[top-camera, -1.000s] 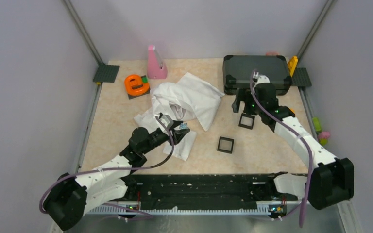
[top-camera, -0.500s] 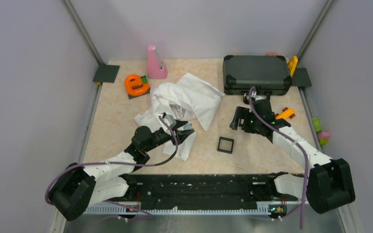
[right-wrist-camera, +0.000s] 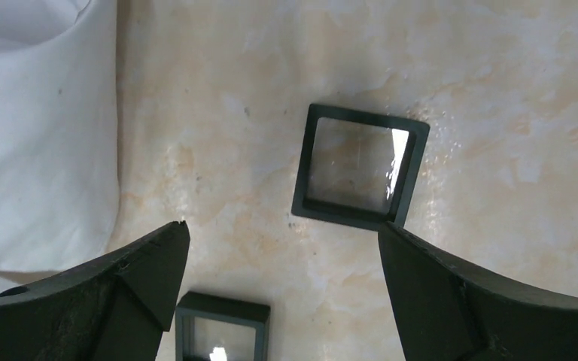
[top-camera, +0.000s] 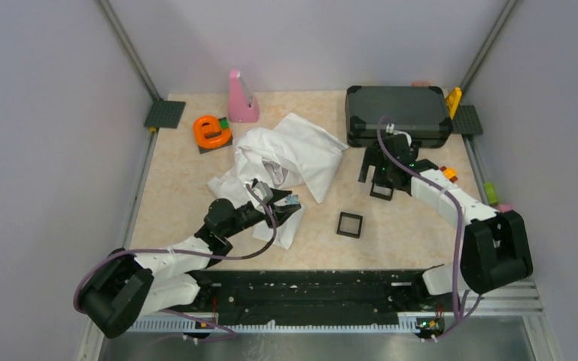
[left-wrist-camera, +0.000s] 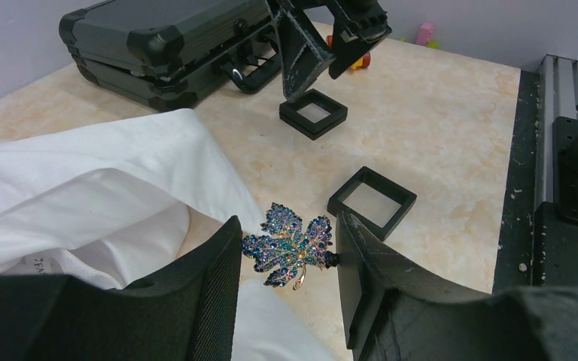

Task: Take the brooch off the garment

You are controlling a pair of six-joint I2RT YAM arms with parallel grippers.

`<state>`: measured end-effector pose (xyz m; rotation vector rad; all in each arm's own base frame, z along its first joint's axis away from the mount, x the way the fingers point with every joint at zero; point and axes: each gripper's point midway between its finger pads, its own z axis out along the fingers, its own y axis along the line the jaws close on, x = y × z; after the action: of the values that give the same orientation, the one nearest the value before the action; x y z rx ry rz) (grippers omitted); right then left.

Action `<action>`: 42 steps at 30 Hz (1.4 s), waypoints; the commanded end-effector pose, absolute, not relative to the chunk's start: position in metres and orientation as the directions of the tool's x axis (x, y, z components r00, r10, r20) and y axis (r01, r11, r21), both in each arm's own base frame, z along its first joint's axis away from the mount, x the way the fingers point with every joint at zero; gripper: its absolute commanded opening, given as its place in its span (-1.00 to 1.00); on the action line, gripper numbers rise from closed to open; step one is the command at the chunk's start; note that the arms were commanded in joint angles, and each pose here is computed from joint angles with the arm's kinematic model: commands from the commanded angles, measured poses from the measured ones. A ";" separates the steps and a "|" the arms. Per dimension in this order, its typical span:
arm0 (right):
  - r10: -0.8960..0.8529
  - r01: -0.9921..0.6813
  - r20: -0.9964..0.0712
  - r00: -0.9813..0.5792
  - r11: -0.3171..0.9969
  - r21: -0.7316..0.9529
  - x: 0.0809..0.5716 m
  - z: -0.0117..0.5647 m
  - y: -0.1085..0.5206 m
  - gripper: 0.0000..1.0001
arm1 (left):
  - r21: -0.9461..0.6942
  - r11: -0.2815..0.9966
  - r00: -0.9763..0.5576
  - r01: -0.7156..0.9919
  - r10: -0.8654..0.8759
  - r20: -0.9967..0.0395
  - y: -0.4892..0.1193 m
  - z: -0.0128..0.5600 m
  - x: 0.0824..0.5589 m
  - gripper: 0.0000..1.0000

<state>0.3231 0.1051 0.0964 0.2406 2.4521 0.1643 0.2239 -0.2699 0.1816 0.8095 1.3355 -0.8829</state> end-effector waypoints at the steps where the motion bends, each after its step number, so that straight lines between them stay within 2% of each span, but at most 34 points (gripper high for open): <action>1: 0.234 0.150 -0.612 -0.756 0.971 0.186 0.346 0.100 0.092 0.97 | 0.022 0.437 0.078 0.899 -0.110 -0.991 -0.270 0.195 0.217 -0.49; 21: 0.271 0.262 -0.555 -0.786 0.960 0.097 0.359 0.061 0.063 0.90 | 0.018 0.429 0.074 0.903 -0.115 -0.991 -0.270 0.196 0.215 -0.49; 31: 0.301 0.271 -0.539 -0.786 0.953 0.138 0.362 0.056 0.064 0.60 | 0.016 0.431 0.070 0.902 -0.111 -0.991 -0.270 0.195 0.216 -0.49; 42: 0.307 0.264 -0.523 -0.795 0.952 0.157 0.364 0.051 0.069 0.54 | 0.017 0.429 0.070 0.903 -0.107 -0.992 -0.270 0.194 0.215 -0.49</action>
<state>0.3465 0.0659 0.0412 0.3909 2.5807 0.0662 0.2187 -0.2698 0.1822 0.8176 1.3257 -0.9014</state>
